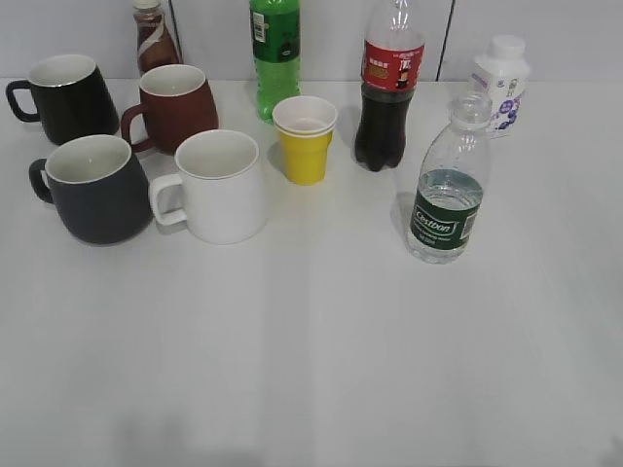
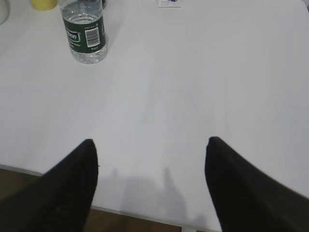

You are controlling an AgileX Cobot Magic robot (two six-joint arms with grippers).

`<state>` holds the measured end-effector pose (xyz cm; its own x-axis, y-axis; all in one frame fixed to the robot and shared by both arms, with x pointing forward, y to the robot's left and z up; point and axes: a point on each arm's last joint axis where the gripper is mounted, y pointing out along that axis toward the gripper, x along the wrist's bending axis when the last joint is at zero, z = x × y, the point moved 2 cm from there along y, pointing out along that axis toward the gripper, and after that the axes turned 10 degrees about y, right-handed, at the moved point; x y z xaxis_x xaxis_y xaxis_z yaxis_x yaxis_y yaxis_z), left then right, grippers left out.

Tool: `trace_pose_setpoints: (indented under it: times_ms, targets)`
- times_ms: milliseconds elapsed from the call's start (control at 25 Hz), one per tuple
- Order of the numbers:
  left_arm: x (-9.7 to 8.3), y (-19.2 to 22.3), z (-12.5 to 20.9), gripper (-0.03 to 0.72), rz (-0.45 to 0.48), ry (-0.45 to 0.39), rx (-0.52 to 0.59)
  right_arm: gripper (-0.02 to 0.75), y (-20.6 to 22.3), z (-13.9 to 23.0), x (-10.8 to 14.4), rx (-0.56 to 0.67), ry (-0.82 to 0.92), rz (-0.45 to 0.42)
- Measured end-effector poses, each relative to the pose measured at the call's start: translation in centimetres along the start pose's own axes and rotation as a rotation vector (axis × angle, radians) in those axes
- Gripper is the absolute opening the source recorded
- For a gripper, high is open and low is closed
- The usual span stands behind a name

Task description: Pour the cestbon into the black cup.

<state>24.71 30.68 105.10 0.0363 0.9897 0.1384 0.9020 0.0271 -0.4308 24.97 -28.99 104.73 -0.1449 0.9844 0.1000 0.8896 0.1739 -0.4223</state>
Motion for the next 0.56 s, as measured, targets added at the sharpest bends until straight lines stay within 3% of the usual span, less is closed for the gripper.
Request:
trace_pose_setpoints:
  times_ms: [560]
  targets:
    - [0.00, 0.00, 0.00, 0.239, 0.000, 0.000, 0.000, 0.519, 0.00, 0.00, 0.00, 0.000, 0.000, 0.000]
